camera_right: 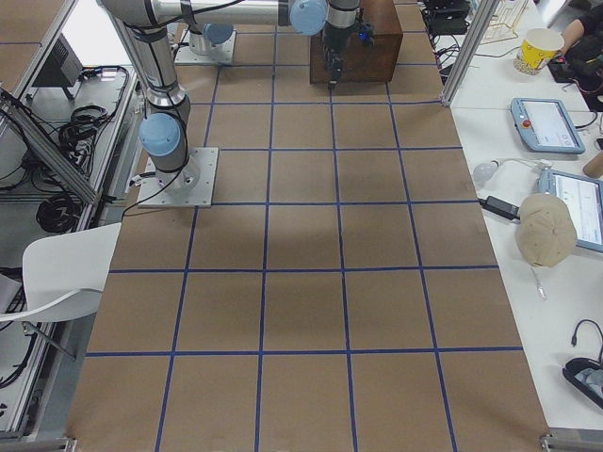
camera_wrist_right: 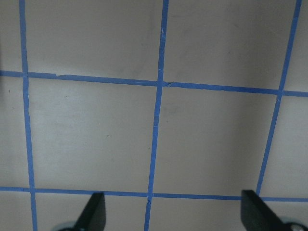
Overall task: Open drawer and put corn inside
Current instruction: 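Lower the left gripper onto the yellow corn cob and grasp it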
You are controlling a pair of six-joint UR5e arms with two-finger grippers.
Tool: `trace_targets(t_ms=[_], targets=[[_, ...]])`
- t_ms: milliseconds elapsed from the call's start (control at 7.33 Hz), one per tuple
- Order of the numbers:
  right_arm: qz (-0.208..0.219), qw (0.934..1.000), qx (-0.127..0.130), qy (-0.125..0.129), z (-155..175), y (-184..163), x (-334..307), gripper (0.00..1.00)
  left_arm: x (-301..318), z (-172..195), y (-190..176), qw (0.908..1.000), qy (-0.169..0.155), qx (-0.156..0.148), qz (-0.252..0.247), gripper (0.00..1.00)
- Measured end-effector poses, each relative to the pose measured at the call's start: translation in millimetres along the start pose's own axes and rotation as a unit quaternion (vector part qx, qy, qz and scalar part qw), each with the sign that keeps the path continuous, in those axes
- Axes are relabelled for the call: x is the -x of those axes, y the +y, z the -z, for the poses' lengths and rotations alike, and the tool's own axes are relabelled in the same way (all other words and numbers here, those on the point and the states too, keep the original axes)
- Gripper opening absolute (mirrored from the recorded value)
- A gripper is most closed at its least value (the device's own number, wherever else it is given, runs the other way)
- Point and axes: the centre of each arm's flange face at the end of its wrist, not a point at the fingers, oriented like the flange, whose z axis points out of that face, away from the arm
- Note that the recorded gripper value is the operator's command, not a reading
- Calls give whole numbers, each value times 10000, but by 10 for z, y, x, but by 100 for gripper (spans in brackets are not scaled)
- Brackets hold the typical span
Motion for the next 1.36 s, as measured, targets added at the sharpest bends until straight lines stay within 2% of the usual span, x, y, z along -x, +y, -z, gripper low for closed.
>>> trace_targets(t_ms=[136,409,545,818,955,1227,1364], targets=[[1,10000,0,2,0,0,1,100,75,-87,22,9979,-78,154,-618,97],[3,10000,0,2,0,1,3,100,227,-271,3,9855,-269,313,-1648,95],[5,10000,0,1,0,1,4,100,319,-382,-35,9742,-415,304,-2195,97],[5,10000,-3,4,1,0,3,100,476,-614,-113,9395,-684,287,-3344,100],[3,10000,-3,2,1,0,2,100,514,-720,-131,9259,-711,296,-3697,100],[1,10000,-2,2,0,0,1,100,553,-876,-147,9049,-722,292,-4184,100],[3,10000,-1,4,1,1,3,100,557,-932,-144,8997,-693,278,-4301,100]])
